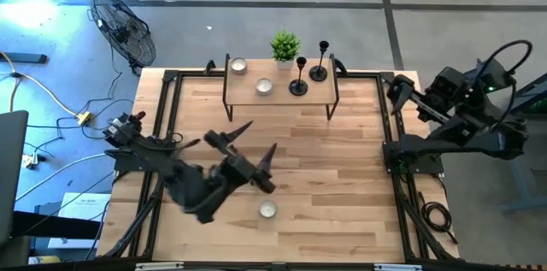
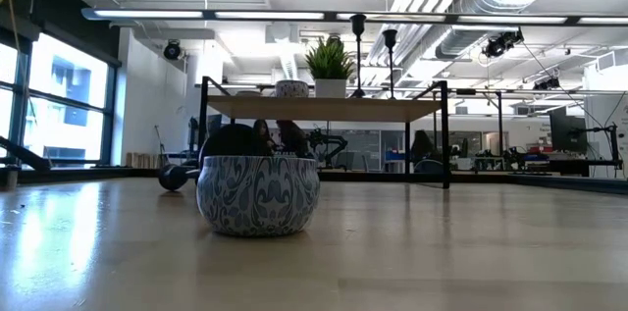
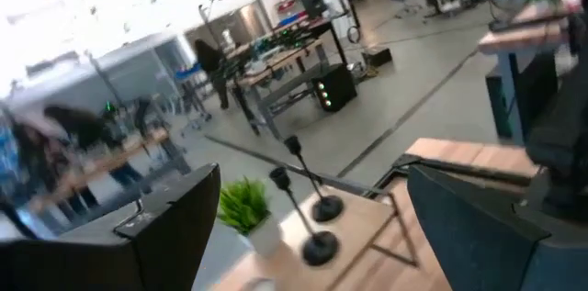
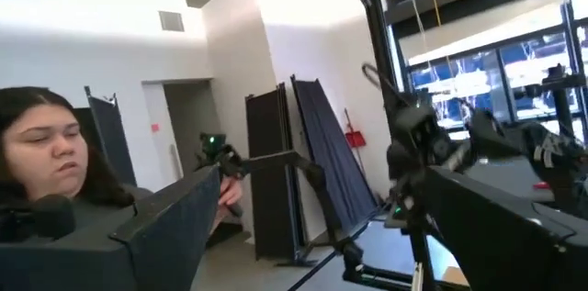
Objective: Pick & Place candle stick holders
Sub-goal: Put the black left candle holder on the shelf
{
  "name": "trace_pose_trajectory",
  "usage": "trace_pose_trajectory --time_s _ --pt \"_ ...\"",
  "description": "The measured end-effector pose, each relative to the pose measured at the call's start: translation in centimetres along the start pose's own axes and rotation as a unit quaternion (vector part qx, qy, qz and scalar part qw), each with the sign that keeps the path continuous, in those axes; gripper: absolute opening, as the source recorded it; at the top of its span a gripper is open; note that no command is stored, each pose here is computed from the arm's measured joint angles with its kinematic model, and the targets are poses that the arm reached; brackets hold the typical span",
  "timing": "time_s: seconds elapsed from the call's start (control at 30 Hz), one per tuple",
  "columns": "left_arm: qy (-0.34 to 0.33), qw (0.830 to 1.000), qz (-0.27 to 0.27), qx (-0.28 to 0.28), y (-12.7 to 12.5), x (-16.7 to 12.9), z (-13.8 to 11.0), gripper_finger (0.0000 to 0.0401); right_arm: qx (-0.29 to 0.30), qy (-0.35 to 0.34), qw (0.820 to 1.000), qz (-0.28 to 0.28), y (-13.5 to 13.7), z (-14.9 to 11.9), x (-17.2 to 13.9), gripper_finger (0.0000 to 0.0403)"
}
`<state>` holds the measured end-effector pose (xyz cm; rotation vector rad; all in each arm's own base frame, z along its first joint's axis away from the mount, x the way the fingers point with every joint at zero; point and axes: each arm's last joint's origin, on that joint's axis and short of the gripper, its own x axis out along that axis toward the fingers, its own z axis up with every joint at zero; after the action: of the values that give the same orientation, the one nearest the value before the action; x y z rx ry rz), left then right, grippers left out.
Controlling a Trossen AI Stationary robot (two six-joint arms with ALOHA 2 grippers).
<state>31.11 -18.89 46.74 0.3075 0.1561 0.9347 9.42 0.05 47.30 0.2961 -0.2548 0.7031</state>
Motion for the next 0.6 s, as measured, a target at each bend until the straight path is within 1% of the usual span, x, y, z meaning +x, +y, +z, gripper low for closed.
trace_pose_trajectory --time_s 0.07,0.2,0.4,0.47,0.6 --pt "-0.001 1.000 -0.005 0.022 1.2 -0.5 0.7 0.0346 0.013 0.006 1.000 0.000 -0.4 -0.1 0.3 0.0375" --pt "-0.006 0.999 -0.017 0.041 4.3 -1.3 2.7 0.0346 0.036 0.024 0.999 -0.011 -1.4 -0.6 0.8 0.0375" --pt "-0.027 0.992 -0.058 0.111 7.6 -4.0 4.6 0.0346 0.060 0.041 0.997 -0.023 -2.7 -1.2 1.4 0.0375" --pt "-0.034 0.990 -0.072 0.115 9.0 -4.7 5.3 0.0346 0.064 0.039 0.997 -0.031 -3.0 -1.3 1.6 0.0375" --pt "-0.039 0.989 -0.083 0.113 11.4 -5.2 6.4 0.0346 0.062 0.028 0.996 -0.050 -3.1 -1.3 1.6 0.0375"
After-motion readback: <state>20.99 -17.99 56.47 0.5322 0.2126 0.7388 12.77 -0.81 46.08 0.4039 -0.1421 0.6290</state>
